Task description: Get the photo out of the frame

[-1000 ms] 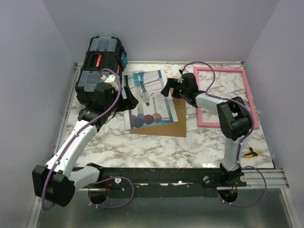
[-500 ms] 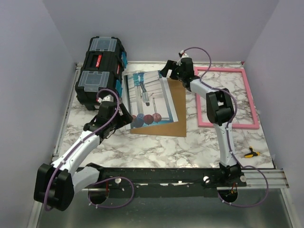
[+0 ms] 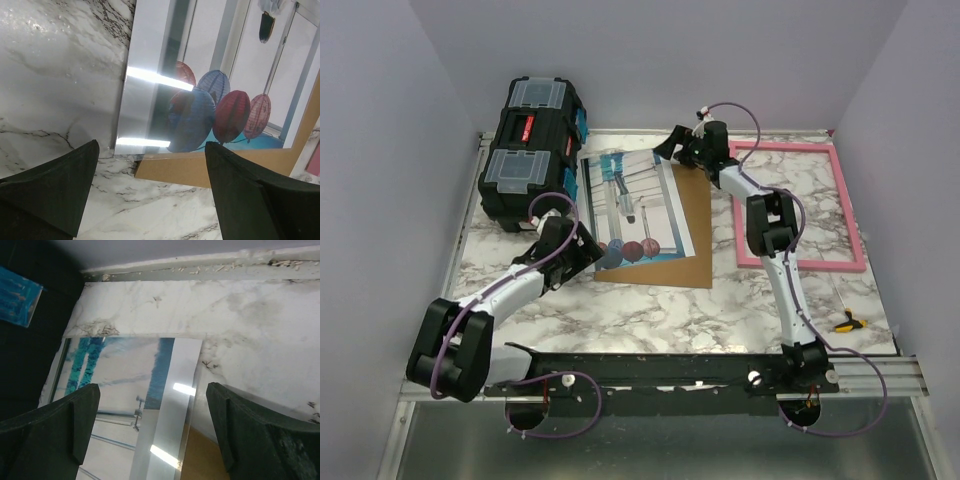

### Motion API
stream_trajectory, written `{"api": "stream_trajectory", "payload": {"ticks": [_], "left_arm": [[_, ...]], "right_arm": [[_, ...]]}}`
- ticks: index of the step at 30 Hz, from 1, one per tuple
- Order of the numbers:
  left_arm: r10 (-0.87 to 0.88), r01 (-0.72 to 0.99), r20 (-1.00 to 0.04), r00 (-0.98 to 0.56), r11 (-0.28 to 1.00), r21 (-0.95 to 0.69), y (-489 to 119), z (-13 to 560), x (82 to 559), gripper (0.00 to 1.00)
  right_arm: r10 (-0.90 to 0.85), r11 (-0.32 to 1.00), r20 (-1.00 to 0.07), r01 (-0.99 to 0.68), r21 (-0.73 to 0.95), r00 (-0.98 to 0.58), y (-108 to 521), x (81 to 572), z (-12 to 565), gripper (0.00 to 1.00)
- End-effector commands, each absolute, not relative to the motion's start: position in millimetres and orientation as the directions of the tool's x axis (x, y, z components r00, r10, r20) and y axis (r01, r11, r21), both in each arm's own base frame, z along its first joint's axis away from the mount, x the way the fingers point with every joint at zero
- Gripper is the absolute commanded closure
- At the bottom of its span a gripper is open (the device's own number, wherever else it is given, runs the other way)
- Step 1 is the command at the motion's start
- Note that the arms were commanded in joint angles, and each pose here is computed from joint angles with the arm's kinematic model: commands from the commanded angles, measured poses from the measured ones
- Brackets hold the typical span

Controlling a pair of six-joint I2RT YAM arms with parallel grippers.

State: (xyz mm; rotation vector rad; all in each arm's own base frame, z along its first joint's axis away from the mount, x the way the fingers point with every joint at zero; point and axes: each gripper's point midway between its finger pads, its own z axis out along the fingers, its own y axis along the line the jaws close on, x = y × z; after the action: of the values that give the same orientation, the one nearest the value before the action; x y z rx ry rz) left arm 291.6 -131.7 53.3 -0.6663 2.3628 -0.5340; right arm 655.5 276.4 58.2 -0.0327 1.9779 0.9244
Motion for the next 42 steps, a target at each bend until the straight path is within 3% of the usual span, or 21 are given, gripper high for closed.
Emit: {"api": "stream_trajectory", "payload": {"ticks": [1, 7, 18, 20, 24, 27, 36, 42], "left_arm": [[-0.594, -0.314, -0.443, -0.672, 0.769, -0.556, -142, 58, 303, 0.11], [-0.595, -0.336, -0.42, -0.685, 0.77, -0.543, -144, 50, 306, 0.11], [-0.581, -0.347, -0.375, -0.722, 0.773, -0.531, -151, 35, 304, 0.12], [-0.579, -0.346, -0.374, -0.724, 0.775, -0.528, -151, 35, 304, 0.12], [-0.572, -0.338, -0.375, -0.729, 0.778, -0.529, -151, 37, 302, 0.12], [-0.554, -0.317, -0.394, -0.734, 0.792, -0.522, -149, 42, 299, 0.12], [-0.53, -0.312, -0.466, -0.709, 0.828, -0.467, -133, 60, 300, 0.06], [-0.542, -0.344, -0.431, -0.721, 0.82, -0.457, -141, 47, 318, 0.06]], "right_arm": [[0.303, 0.633, -0.674, -0.386, 0.671, -0.674, 296, 636, 24, 0.05], [0.299, 0.588, -0.642, -0.393, 0.707, -0.706, 304, 630, 14, 0.09], [0.297, 0.509, -0.627, -0.437, 0.742, -0.72, 313, 619, 44, 0.23], [0.313, 0.566, -0.638, -0.401, 0.72, -0.703, 304, 627, 42, 0.22], [0.36, 0.759, -0.679, -0.222, 0.612, -0.64, 267, 650, 30, 0.12], [0.337, 0.798, -0.683, -0.188, 0.572, -0.647, 259, 650, 28, 0.12], [0.202, 0.799, -0.706, -0.303, 0.52, -0.679, 272, 627, 18, 0.12], [0.18, 0.772, -0.705, -0.346, 0.534, -0.686, 288, 628, 0, 0.12]]}}
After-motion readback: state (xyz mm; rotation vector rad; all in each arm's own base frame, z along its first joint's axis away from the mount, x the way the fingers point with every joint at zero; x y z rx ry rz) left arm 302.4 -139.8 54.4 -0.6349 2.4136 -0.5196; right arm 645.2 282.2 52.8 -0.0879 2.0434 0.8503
